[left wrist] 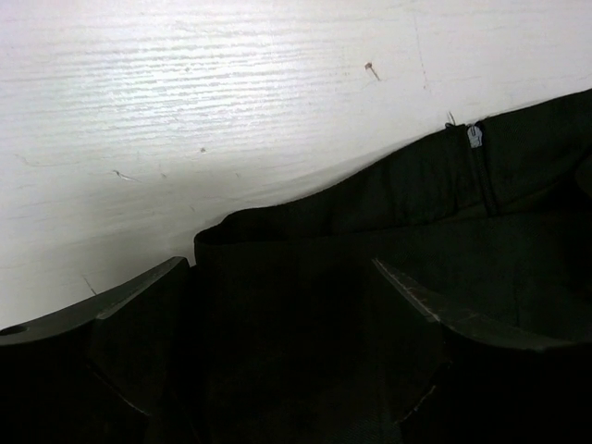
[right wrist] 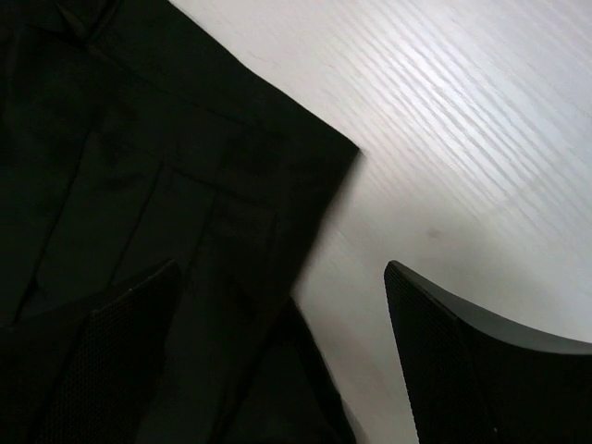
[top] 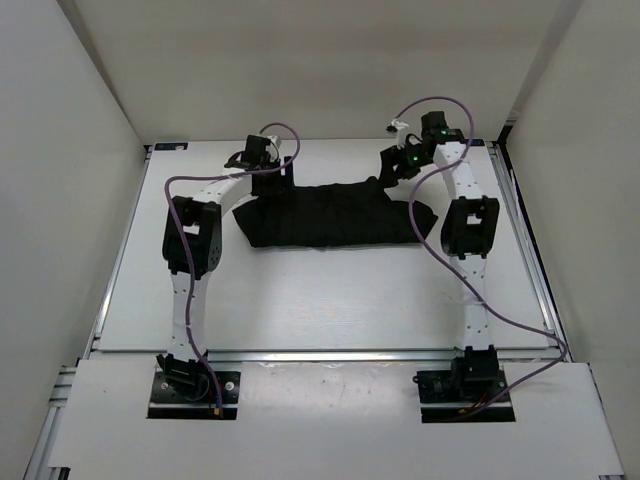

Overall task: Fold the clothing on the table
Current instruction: Fold the skirt

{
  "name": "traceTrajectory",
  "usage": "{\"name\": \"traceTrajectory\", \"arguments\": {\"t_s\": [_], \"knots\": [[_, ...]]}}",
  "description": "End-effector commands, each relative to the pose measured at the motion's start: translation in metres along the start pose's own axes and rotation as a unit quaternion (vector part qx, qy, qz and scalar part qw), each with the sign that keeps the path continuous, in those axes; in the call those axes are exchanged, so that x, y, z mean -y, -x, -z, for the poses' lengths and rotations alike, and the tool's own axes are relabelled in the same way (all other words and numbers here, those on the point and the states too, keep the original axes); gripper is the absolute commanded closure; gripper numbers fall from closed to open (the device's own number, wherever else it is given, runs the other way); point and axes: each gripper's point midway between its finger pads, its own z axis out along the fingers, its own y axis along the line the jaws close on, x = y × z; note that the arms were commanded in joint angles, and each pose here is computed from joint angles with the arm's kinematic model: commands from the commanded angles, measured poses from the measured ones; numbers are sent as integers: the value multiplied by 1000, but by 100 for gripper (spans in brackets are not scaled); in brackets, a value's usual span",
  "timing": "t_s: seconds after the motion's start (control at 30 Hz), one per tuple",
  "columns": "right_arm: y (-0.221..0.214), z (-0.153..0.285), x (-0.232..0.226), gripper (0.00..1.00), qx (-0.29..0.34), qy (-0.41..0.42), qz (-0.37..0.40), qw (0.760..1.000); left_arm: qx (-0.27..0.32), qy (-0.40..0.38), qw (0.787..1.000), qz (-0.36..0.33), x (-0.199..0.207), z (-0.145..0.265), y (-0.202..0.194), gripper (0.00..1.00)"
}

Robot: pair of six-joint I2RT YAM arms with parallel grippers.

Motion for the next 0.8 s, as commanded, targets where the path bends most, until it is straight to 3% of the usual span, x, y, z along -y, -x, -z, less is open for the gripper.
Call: {"name": "traceTrajectory", "arguments": {"t_s": [0.0,0.13,0.2,0.4,0.53,0.6,0.77], "knots": [[6,-23,-17,5,-9,2,23,1000,17,-17,1000,-13,13,11,16,14],[1,-33,-15,7,-8,11,-3,1000,18,-17,1000,-13,11,10,17,26],[-1,-35,-15,11,-7,15,-15,1000,18,-20,1000,-10,11,11,17,38],[-7,-37,-11,28,-3,23,-49,999,21,-29,999,-10,14,10,16,65],[-2,-34,-9,53,5,20,-52,998,15,-33,999,-11,18,8,12,72],[0,-33,-8,67,7,18,-52,998,18,-32,999,-10,18,9,14,80],[-4,-31,-6,91,-3,8,-58,998,17,-40,999,-9,19,9,14,90]]}}
